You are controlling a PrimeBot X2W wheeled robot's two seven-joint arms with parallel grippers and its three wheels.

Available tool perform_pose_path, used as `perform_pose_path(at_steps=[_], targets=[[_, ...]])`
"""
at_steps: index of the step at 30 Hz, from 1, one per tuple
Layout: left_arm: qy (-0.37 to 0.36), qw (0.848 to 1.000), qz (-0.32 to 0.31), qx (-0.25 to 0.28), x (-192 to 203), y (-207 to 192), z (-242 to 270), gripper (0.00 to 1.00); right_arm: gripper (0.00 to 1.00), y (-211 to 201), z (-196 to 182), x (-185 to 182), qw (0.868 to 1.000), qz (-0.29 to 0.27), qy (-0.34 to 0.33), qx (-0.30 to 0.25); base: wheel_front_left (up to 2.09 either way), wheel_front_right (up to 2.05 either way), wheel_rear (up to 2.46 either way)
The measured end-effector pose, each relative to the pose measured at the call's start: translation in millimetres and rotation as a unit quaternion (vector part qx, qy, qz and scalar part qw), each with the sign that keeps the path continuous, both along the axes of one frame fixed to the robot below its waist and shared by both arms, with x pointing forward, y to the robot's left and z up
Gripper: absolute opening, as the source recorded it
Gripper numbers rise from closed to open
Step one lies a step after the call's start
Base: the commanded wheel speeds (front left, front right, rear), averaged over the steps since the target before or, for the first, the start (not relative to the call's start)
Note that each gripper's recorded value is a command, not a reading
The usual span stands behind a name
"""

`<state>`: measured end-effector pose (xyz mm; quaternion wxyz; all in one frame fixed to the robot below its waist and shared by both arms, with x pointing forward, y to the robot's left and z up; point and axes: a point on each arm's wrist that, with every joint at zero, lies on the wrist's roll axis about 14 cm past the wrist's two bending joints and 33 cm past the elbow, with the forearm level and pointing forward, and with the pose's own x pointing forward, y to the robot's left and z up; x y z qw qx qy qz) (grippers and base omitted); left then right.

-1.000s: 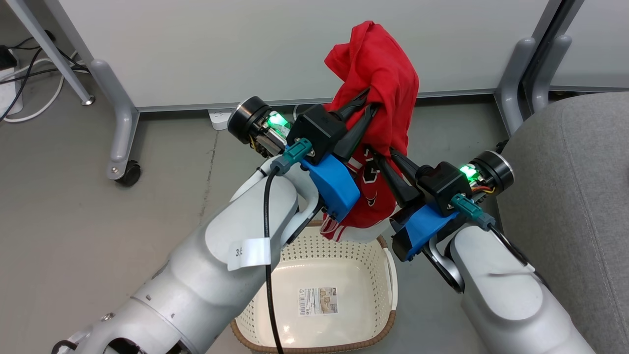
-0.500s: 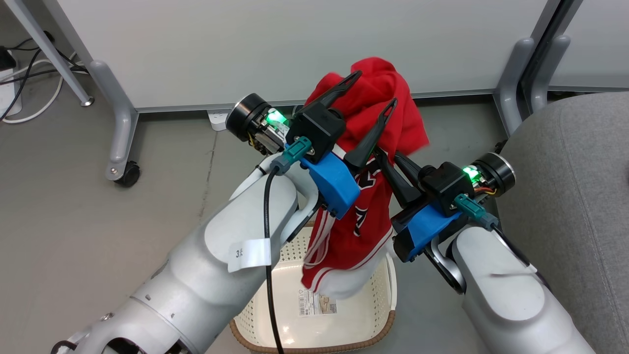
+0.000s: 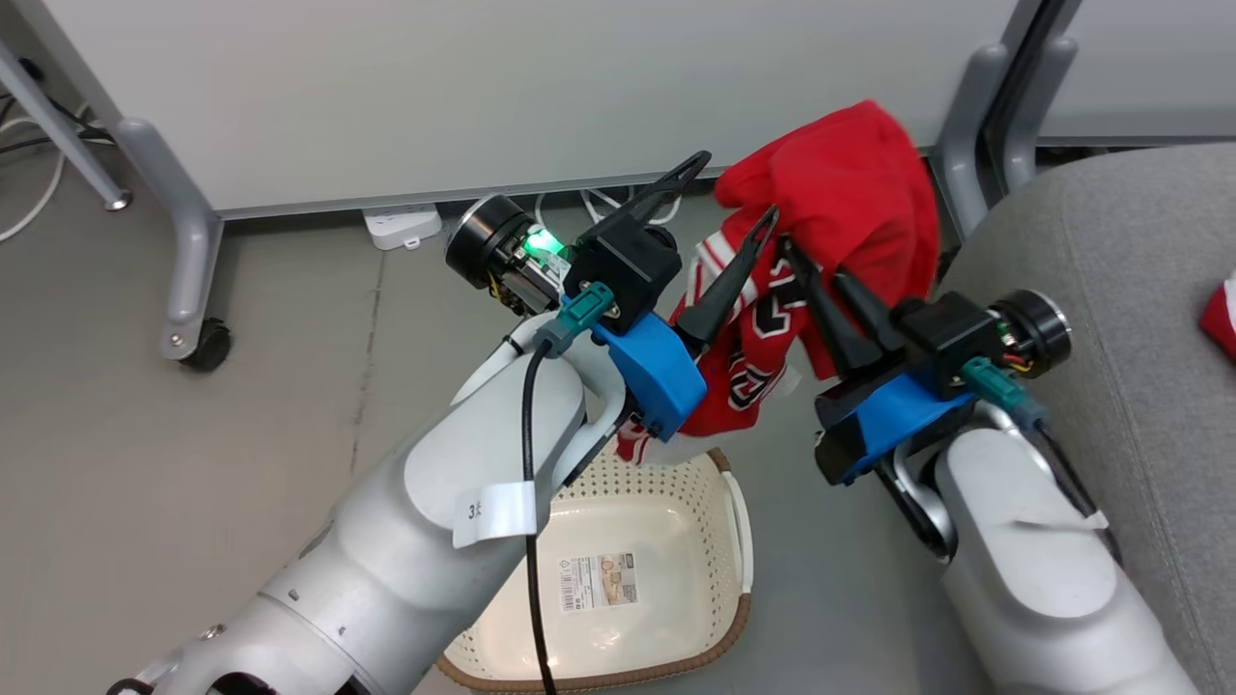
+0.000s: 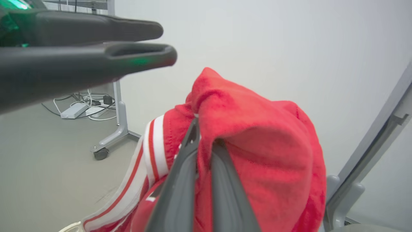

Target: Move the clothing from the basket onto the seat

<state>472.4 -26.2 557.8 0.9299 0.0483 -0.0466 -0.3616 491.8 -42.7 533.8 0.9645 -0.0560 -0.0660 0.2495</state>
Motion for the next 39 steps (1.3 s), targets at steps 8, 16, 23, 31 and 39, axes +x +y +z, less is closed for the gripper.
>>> perform_pose_path(at_steps=[8,16,23,31,39], targets=[[0.012,0.999,-0.043,0.002,-4.0,-30.2,-16.5,1.0,0.0,-61.4,7.4,11.9,0.996,-0.082,-0.012,0.013,0.0,0.0,0.0],[0.031,0.994,-0.105,0.0,-14.5,-69.7,-37.8,1.0,0.0,-127.7,13.5,12.6,0.986,-0.166,-0.027,0.016,0.0,0.0,0.0],[0.051,0.986,-0.16,-0.005,-30.1,-105.2,-57.7,1.0,0.0,-187.7,15.2,-2.8,0.97,-0.242,-0.036,0.011,0.0,0.0,0.0],[0.07,0.973,-0.221,-0.01,-55.2,-139.5,-75.4,1.0,0.0,-252.2,10.4,-37.6,0.944,-0.329,-0.033,-0.003,0.0,0.0,0.0],[0.086,0.96,-0.266,-0.01,-75.3,-160.5,-89.9,1.0,0.0,-286.1,-0.3,-69.1,0.923,-0.384,-0.019,-0.011,0.0,0.0,0.0]])
